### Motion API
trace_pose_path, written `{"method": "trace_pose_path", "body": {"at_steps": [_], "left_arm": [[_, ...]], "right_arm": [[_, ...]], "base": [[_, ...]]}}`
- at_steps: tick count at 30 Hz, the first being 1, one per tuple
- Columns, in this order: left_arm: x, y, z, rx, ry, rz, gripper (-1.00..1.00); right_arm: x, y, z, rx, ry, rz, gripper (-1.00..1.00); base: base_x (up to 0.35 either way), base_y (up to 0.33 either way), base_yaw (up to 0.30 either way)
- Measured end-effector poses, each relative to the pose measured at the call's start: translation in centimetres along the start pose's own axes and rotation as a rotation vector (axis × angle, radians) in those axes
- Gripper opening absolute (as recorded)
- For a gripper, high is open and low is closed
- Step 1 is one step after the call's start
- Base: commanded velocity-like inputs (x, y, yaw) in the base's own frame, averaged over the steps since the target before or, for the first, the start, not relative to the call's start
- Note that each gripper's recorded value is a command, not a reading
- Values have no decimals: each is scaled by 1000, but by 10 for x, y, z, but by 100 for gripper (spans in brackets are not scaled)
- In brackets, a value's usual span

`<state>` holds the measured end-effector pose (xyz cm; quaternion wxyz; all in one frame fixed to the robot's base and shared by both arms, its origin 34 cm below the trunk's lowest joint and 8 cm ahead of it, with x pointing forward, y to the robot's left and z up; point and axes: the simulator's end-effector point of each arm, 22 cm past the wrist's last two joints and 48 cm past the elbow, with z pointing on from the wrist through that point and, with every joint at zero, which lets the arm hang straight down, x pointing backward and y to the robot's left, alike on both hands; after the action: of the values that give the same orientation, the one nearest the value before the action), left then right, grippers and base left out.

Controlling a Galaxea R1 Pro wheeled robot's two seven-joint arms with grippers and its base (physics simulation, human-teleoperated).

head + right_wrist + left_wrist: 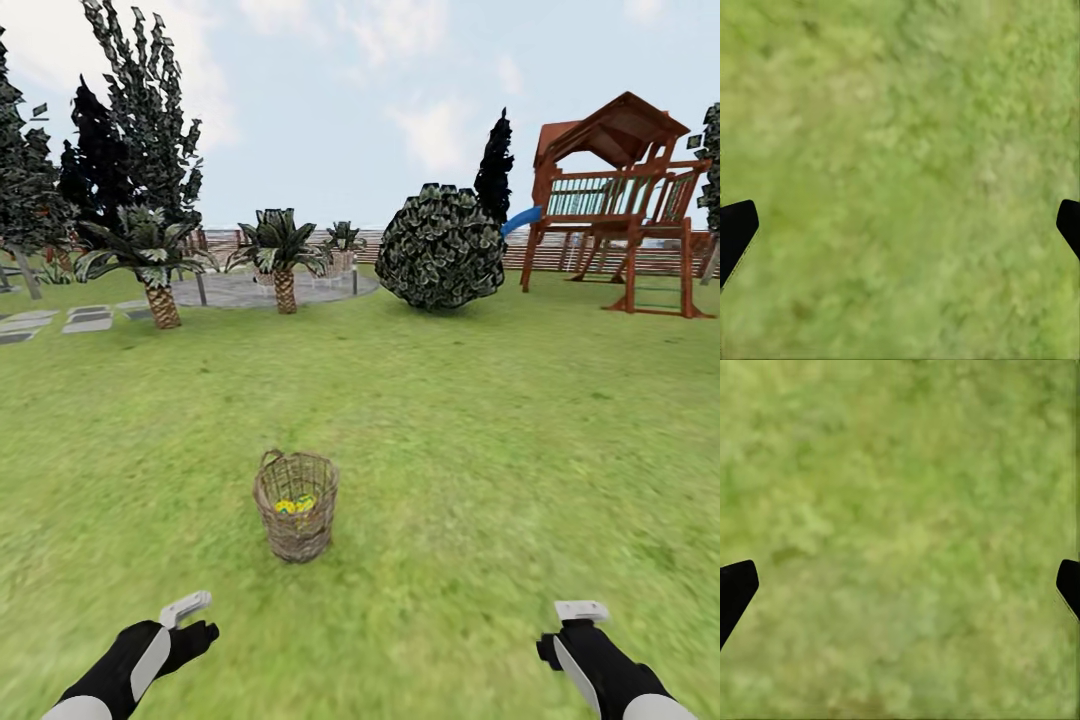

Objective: Take the three Easter eggs out of the wicker basket on the lawn in the garden, then place them on the lawn next to a single tree (choose any tree) so that all three eggs are next to the same tree and none are left in the basket.

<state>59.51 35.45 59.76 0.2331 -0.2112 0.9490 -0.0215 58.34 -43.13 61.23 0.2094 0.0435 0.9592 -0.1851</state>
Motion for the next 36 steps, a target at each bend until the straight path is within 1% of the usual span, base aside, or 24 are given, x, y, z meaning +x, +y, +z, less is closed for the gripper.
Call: {"method": "trace_pose_path", "body": {"at_steps": [36], "left_arm": [[0,0,0,0,0,0,100]], "right_arm": [[0,1,0,-1,0,-1,100]], "base": [[328,0,0]]}}
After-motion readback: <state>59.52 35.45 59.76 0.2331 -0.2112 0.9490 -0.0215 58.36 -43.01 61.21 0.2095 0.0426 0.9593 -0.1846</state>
